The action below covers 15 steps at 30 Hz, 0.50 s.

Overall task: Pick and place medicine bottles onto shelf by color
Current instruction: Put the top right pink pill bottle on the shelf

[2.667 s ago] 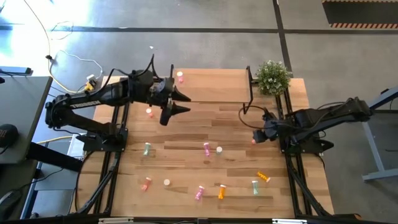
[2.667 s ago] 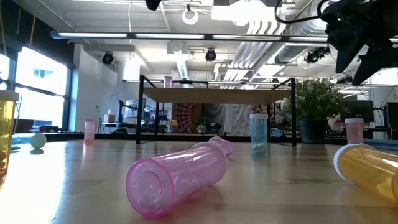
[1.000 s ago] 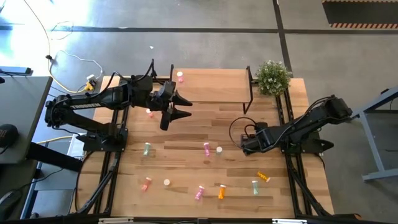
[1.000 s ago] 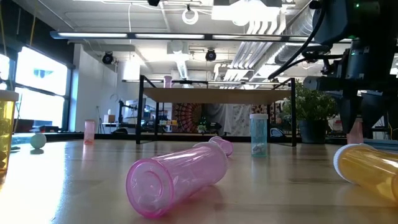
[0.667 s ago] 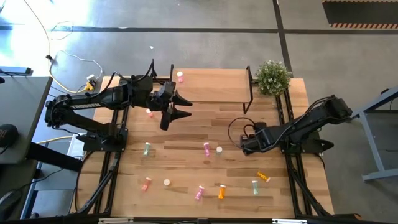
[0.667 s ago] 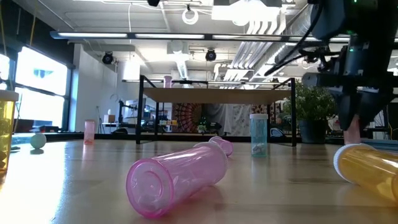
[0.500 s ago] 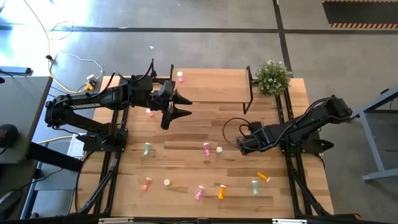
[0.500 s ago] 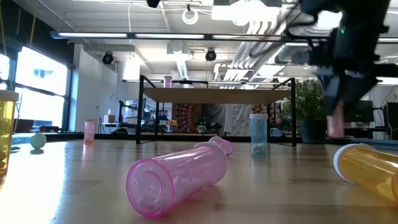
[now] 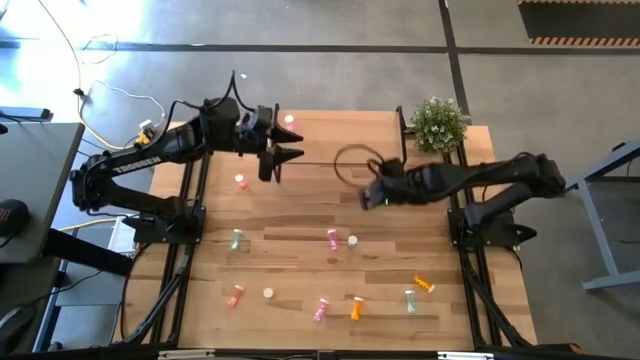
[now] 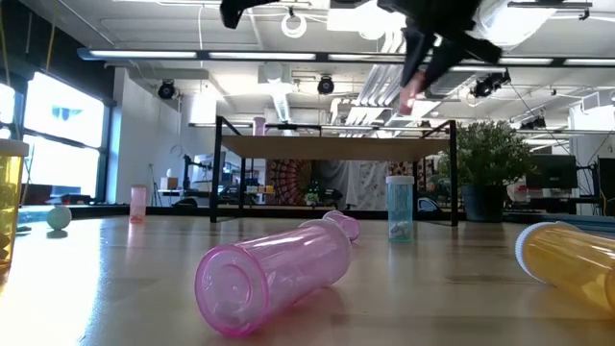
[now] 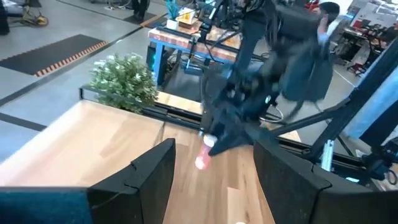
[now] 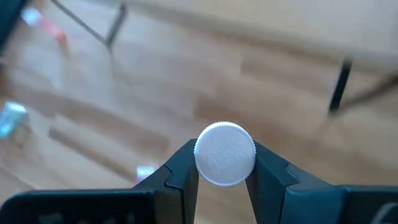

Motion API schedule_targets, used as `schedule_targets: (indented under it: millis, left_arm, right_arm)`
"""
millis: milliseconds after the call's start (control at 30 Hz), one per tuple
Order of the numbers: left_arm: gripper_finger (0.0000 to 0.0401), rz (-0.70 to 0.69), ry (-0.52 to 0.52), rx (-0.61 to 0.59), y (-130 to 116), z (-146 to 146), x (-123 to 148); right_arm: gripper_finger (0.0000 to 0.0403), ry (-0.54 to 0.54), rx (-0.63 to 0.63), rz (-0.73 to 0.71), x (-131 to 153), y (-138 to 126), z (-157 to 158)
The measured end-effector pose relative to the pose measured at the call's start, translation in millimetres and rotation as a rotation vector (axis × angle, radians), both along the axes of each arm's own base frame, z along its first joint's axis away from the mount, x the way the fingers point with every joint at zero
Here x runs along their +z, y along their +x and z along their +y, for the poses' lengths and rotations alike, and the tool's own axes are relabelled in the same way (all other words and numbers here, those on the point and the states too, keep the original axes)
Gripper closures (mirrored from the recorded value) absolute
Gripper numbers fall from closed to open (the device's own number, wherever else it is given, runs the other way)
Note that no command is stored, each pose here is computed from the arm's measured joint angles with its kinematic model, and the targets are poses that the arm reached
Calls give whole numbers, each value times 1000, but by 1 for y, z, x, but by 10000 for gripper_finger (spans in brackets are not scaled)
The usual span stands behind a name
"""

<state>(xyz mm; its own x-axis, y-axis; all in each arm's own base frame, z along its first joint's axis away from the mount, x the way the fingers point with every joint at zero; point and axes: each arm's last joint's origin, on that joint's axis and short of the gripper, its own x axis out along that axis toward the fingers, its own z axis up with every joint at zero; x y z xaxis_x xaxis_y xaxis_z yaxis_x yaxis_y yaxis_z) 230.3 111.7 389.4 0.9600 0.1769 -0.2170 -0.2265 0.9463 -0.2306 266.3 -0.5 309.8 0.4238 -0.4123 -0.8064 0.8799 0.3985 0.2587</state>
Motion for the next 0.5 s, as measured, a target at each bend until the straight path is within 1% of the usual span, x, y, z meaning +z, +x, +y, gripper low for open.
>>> schedule_targets:
  millis: [167, 300, 400, 500]
  left_arm:
    - [192, 6, 15, -9, -4, 8, -1]
    - [192, 16, 15, 3, -7, 12, -2]
    - [192, 19, 12, -14, -9, 15, -2]
    - [192, 19, 11, -14, -10, 15, -2]
  right_arm:
    - [306, -112, 30, -14, 35, 1, -36]
    - [306, -195, 42, 3, 57, -5, -66]
    - [305, -241, 58, 41, 67, -12, -87]
    - [305, -247, 83, 70, 71, -20, -109]
